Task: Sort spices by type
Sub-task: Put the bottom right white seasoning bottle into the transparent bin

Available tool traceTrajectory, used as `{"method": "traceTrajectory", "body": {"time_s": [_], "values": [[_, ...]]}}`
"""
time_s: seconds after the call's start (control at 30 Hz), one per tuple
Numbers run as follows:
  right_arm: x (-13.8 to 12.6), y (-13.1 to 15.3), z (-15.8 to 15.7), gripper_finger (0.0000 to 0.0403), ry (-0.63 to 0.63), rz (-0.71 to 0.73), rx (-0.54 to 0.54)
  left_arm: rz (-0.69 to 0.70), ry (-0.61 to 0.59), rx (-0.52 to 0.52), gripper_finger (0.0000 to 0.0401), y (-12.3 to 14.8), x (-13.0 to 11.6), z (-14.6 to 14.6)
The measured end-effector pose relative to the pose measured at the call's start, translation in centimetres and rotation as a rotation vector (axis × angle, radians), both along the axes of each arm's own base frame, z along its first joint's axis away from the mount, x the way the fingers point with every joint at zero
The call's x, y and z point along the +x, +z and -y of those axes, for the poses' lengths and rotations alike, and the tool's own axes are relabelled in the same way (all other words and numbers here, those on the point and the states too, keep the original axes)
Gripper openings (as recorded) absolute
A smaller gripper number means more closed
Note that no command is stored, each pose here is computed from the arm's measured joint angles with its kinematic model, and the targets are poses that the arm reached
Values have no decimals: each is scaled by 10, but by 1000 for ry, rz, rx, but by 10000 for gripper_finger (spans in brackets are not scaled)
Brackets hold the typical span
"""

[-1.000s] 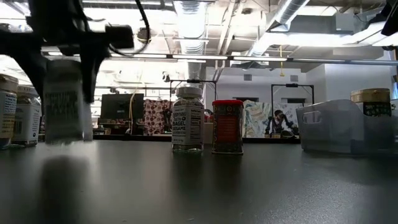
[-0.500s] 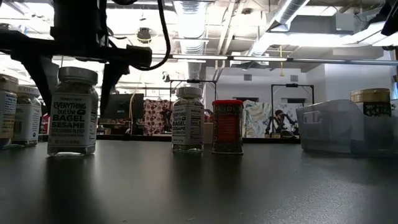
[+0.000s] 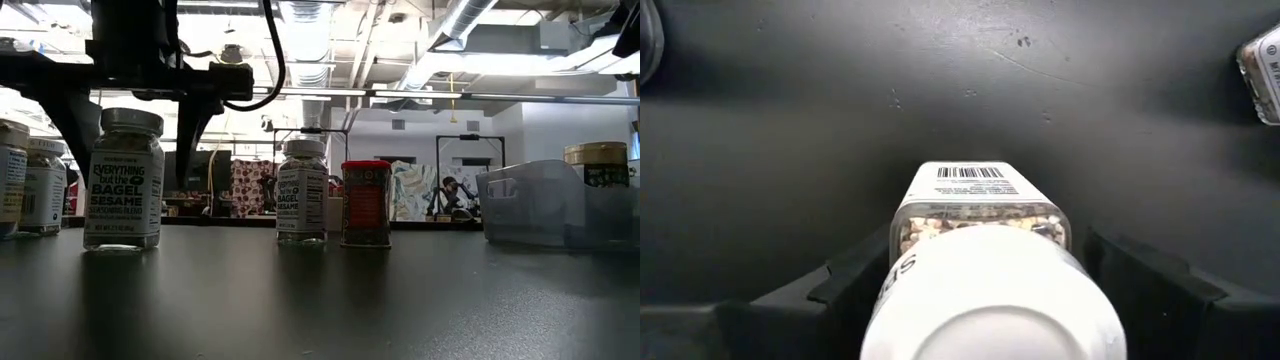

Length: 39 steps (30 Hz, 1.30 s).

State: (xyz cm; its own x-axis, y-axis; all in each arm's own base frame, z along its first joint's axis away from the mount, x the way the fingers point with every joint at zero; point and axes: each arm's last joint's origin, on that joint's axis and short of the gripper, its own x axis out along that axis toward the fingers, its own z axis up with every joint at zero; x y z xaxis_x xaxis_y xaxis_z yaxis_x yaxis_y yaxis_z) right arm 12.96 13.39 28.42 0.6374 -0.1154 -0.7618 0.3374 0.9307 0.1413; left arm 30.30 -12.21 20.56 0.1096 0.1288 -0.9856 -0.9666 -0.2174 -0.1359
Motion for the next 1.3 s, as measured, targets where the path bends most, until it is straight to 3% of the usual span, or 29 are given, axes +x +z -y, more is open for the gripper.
{"method": "traceTrajectory", "body": {"time_s": [0.37, 0.8, 1.1, 1.3], "values": [[0, 0, 0, 182, -2, 1, 2, -38, -22, 12, 297, 3, -5, -2], [0, 0, 0, 182, -29, 7, 24, 52, -169, -19, 297, 41, -21, -9], [0, 0, 0, 182, -28, 5, 20, 160, -480, 12, 297, 84, -47, -20], [3, 0, 3, 182, -59, 8, 30, 177, -732, 161, 297, 96, -53, -29]]}}
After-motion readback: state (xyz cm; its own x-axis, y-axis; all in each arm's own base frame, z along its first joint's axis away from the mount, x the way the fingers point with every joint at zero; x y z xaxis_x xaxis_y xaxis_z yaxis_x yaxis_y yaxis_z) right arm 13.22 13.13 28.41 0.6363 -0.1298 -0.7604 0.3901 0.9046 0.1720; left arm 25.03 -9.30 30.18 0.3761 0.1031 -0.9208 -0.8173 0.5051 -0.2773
